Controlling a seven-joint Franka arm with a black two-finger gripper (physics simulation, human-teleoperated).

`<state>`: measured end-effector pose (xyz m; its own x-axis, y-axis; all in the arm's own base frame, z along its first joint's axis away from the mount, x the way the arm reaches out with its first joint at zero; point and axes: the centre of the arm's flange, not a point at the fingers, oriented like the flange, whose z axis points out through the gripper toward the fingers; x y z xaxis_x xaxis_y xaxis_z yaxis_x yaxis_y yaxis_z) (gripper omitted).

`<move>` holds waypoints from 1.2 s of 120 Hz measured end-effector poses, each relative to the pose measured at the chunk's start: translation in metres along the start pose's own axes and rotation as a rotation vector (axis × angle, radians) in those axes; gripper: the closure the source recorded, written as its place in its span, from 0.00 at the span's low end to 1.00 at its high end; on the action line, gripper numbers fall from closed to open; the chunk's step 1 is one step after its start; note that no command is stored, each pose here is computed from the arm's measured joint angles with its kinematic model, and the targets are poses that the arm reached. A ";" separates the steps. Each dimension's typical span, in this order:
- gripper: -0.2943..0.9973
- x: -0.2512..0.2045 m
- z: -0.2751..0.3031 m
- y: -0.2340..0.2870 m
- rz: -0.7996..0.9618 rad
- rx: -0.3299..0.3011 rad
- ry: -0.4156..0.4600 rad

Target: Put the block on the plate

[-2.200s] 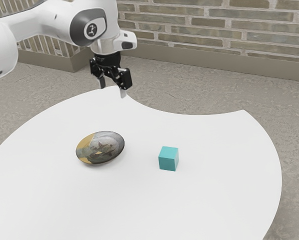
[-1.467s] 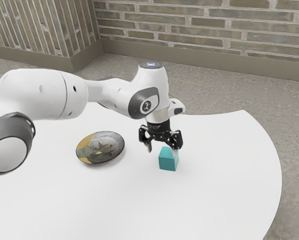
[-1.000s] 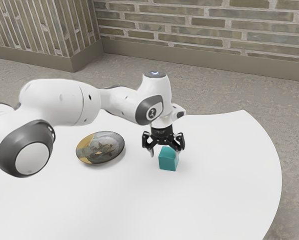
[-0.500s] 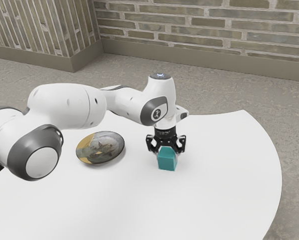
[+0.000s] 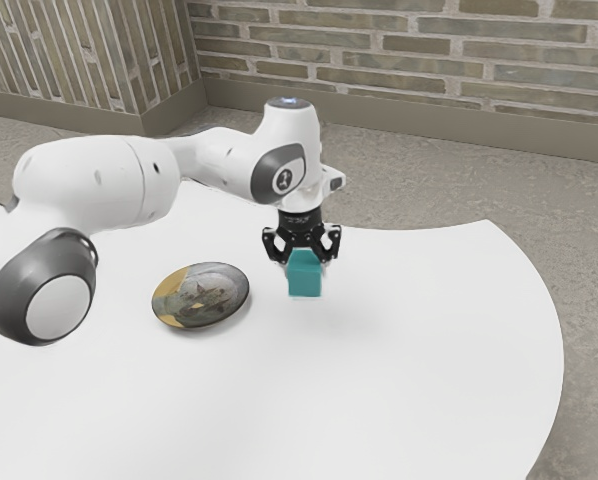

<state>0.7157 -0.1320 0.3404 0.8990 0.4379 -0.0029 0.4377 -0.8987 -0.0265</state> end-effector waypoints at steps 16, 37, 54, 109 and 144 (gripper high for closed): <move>0.49 0.023 -0.038 -0.085 -0.117 0.024 -0.020; 0.49 0.044 -0.026 -0.194 -0.273 0.058 -0.095; 0.49 0.065 0.018 -0.217 -0.319 0.070 -0.140; 0.30 0.084 0.029 -0.212 -0.319 0.024 -0.104; 0.25 0.016 -0.153 -0.155 -0.130 -0.046 0.052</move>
<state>0.6645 0.0105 0.4969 0.8337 0.5500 0.0497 0.5496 -0.8351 0.0225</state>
